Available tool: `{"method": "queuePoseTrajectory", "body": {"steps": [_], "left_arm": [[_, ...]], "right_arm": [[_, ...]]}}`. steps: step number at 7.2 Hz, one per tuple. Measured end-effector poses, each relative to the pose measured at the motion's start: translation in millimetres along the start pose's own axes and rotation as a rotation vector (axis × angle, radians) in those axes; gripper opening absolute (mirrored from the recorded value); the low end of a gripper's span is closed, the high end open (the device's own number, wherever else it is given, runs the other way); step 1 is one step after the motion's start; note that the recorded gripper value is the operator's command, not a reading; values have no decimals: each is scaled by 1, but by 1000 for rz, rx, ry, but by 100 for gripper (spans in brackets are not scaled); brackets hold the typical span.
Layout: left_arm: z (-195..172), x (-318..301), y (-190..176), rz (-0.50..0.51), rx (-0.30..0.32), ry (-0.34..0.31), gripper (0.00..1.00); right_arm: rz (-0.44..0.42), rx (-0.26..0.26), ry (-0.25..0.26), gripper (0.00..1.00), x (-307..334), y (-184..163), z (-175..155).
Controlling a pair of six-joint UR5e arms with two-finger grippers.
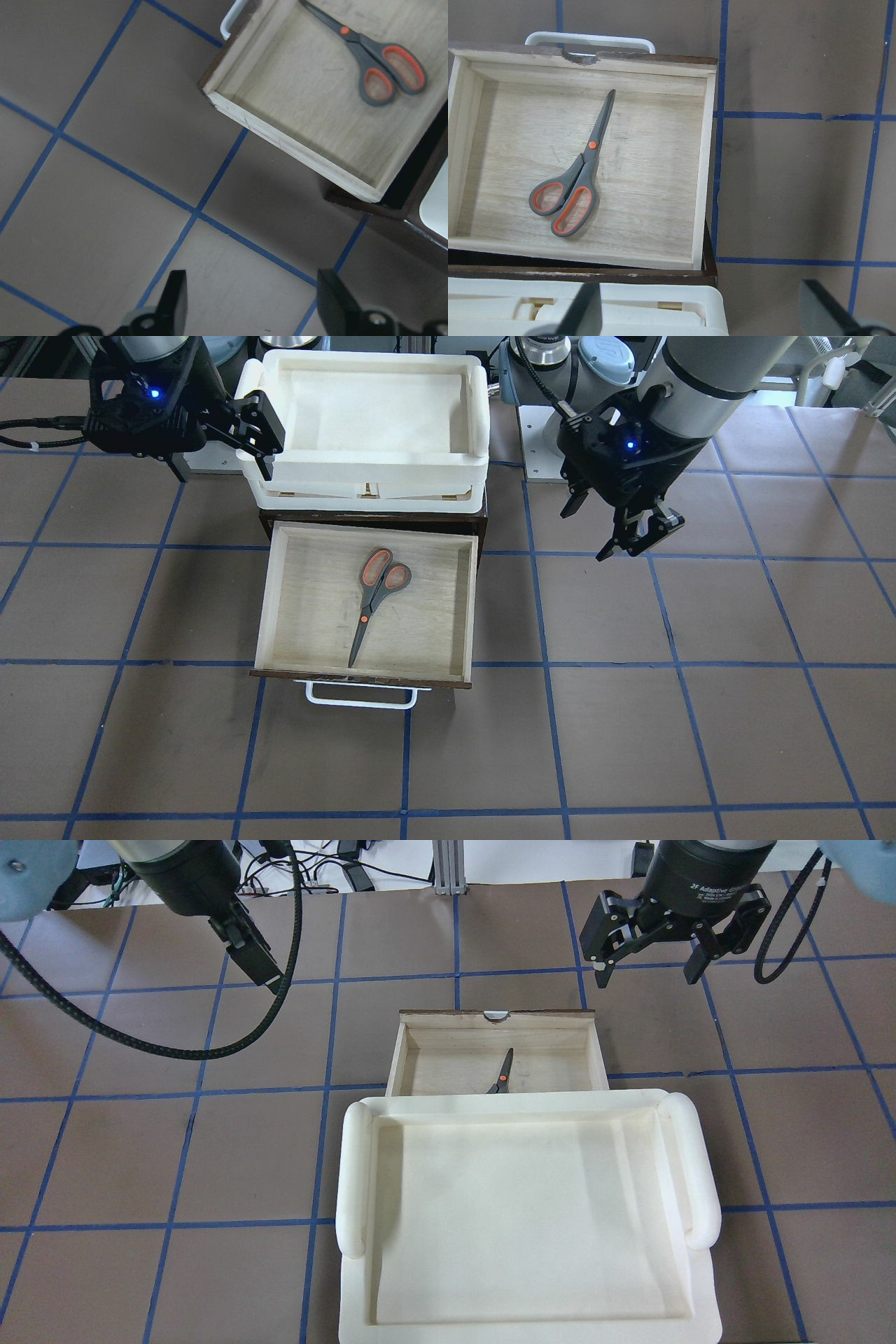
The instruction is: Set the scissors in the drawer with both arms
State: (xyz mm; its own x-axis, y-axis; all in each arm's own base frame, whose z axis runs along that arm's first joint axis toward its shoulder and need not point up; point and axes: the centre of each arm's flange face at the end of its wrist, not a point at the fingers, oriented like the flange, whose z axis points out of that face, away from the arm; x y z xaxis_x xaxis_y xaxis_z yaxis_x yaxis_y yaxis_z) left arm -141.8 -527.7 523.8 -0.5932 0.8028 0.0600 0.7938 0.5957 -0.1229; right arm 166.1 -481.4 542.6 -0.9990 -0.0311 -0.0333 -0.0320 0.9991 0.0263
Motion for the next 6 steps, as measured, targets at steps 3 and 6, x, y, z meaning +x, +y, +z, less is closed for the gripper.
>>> {"method": "queuePoseTrajectory", "body": {"steps": [3,6], "left_arm": [[-32,-16,40,-560,29,-106,99],[-44,-16,59,-880,43,-117,100]], "right_arm": [[5,15,1,100,0,-2,3],[5,38,2,100,0,-4,3]]}}
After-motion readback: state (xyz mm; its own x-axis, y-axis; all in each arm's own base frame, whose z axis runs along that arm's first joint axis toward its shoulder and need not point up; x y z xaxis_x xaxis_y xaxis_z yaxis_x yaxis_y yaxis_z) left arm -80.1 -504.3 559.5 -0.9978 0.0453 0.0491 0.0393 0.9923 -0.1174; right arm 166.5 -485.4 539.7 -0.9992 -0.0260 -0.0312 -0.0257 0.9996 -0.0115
